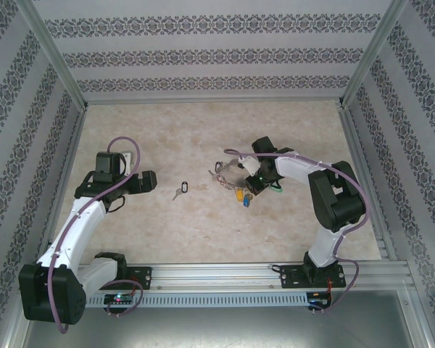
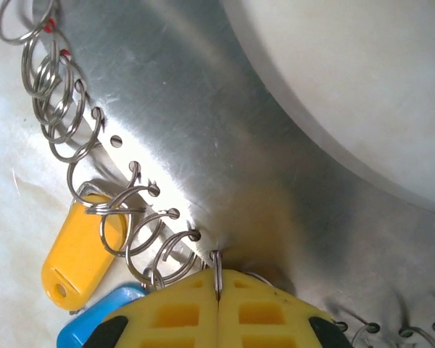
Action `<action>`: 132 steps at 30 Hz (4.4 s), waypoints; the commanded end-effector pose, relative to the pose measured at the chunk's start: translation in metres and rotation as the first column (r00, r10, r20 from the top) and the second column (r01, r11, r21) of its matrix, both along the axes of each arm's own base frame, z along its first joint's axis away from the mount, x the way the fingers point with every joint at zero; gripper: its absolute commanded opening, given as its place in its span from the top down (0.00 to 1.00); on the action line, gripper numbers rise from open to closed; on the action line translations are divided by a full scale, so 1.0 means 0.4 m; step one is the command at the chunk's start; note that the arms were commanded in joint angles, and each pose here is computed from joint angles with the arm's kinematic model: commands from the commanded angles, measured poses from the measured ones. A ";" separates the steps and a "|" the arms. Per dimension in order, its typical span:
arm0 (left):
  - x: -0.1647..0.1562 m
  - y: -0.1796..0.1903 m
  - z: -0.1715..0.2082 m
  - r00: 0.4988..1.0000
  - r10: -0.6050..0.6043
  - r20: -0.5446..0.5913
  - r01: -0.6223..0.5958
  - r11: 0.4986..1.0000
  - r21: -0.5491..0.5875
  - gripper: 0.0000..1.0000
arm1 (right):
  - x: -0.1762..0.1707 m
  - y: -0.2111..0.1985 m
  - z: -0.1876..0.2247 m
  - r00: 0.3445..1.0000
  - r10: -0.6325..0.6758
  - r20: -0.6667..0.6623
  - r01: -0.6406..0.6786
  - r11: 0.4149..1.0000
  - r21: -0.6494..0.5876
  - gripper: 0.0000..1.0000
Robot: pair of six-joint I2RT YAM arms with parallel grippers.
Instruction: Put the keys on the keyring
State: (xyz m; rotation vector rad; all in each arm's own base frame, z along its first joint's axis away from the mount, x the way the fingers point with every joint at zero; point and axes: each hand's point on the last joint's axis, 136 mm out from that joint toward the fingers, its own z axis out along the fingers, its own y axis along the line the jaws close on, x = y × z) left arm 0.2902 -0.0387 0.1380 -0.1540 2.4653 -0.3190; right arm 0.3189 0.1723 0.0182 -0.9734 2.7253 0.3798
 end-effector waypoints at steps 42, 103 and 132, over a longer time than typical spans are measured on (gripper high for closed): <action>-0.113 -0.663 0.340 0.116 -0.830 0.545 0.967 0.219 0.127 0.26 | -0.220 0.154 0.591 0.672 0.207 0.711 -0.658 0.607 0.445 1.00; -0.172 -0.736 0.305 -0.062 -0.796 0.602 0.906 0.208 0.369 1.00 | -0.265 0.172 0.550 0.582 0.343 0.738 -0.727 0.625 0.283 0.83; -0.085 -0.721 0.230 0.087 -0.798 0.596 0.913 0.303 0.273 1.00 | -0.233 0.135 0.424 0.672 0.358 0.649 -0.652 0.701 0.288 0.83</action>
